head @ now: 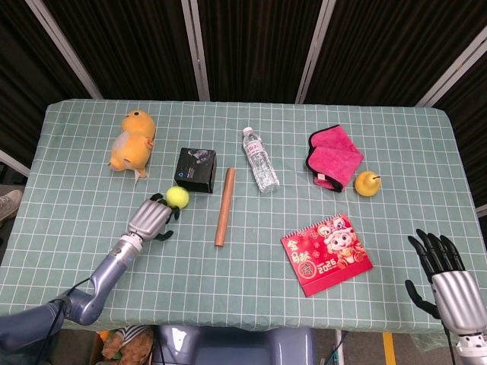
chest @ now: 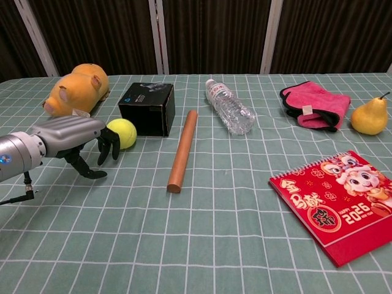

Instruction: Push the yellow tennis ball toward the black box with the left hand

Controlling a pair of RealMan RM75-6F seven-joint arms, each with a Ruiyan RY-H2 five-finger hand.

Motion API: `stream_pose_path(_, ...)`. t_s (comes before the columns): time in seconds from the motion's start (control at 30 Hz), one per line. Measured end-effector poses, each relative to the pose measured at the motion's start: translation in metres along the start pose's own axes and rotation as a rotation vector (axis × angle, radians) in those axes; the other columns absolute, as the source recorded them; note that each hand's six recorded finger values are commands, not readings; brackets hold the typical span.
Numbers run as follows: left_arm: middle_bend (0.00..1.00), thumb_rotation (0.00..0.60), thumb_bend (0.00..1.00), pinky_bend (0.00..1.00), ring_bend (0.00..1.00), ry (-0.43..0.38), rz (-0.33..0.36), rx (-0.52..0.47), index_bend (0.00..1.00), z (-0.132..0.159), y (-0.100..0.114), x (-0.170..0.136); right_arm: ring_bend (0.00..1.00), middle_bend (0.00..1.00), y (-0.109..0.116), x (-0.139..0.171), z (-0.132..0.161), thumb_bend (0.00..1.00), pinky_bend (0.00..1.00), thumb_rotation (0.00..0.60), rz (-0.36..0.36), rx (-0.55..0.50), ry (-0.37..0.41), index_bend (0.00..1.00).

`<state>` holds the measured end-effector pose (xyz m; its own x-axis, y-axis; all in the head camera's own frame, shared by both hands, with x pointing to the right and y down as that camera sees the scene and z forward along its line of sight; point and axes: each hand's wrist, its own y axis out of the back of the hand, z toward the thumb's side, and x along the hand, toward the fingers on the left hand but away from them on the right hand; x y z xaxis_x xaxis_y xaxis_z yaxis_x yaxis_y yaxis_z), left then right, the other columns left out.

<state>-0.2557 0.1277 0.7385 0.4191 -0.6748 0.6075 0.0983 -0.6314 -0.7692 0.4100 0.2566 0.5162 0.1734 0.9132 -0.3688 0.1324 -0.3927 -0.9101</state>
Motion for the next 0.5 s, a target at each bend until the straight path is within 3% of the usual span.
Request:
stream_pose_path(0.2,0.45,0.600,0.24,0.15,0.25,-0.003,-0.002,0.002,0.43,-0.0004,0.0018,0.0038,0.00,0.00,0.0010,0.0012,0.0018,0.44,0.00,0.600,-0.001,0.001,0.008,0.00)
stream_pose_path(0.5,0.43,0.600,0.24,0.14,0.23,-0.014,0.005,0.010,0.43,0.0004,0.0042,0.0050,0.00,0.00,0.0002,0.0025,0.0020,0.44,0.00,0.600,0.004,0.000,0.007,0.00)
